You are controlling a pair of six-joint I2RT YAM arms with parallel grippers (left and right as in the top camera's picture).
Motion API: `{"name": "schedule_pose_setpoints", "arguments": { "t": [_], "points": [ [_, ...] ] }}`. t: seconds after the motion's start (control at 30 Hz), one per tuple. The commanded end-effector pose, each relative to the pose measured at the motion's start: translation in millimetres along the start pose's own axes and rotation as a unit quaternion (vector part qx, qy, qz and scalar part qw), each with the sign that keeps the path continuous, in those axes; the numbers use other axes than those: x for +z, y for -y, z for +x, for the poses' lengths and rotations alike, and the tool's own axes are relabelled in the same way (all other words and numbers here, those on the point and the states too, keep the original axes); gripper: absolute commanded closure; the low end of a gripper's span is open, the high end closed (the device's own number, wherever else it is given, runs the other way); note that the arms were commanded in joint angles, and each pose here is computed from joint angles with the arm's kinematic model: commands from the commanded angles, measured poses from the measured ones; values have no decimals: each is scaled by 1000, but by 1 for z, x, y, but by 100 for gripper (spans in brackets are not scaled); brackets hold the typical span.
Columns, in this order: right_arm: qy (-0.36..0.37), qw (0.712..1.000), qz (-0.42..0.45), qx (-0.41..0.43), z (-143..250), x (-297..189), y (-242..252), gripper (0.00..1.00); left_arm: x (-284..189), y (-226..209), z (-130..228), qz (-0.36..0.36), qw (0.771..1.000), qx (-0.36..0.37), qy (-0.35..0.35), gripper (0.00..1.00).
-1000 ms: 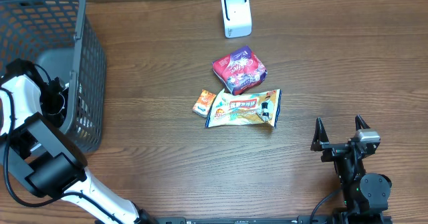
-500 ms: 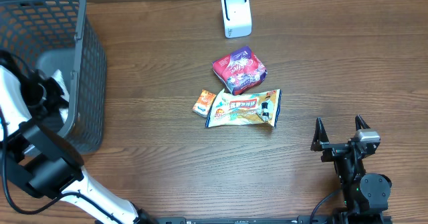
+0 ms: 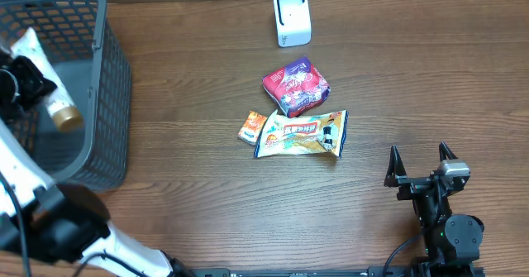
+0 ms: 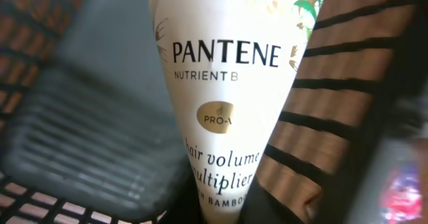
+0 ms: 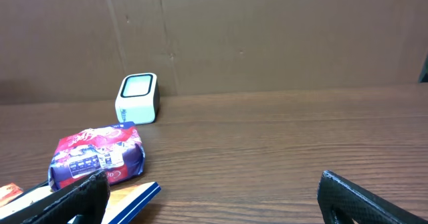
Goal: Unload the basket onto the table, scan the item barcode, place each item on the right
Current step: 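Lift the Pantene tube out of the basket toward the table center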
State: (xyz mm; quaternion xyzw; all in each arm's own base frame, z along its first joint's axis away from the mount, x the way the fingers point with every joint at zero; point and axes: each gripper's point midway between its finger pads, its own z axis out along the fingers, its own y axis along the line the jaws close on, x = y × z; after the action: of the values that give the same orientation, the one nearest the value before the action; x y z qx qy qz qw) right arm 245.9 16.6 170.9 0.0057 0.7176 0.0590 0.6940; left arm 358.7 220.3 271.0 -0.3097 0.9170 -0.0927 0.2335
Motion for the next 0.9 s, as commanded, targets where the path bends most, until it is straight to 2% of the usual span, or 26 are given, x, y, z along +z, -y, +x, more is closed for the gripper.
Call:
{"name": "schedule_pose_setpoints", "arguments": {
  "t": [0.0,0.2,0.27,0.43,0.67,0.87],
  "points": [
    [3,1000,6,-3,1,0,2,0,-84,47,-1,57,992,48,104,96],
    [3,1000,6,-3,1,0,2,0,-149,90,24,123,974,89,168,96],
    [3,1000,6,-3,1,0,2,0,-182,108,42,139,963,114,202,96],
    [3,1000,6,-3,1,0,2,0,-221,134,74,157,945,155,242,96],
    [3,1000,6,-3,1,0,2,0,-230,187,128,258,919,232,188,96],
    [3,1000,6,-3,1,0,2,0,-218,220,162,307,898,291,120,96]
  ]
}}
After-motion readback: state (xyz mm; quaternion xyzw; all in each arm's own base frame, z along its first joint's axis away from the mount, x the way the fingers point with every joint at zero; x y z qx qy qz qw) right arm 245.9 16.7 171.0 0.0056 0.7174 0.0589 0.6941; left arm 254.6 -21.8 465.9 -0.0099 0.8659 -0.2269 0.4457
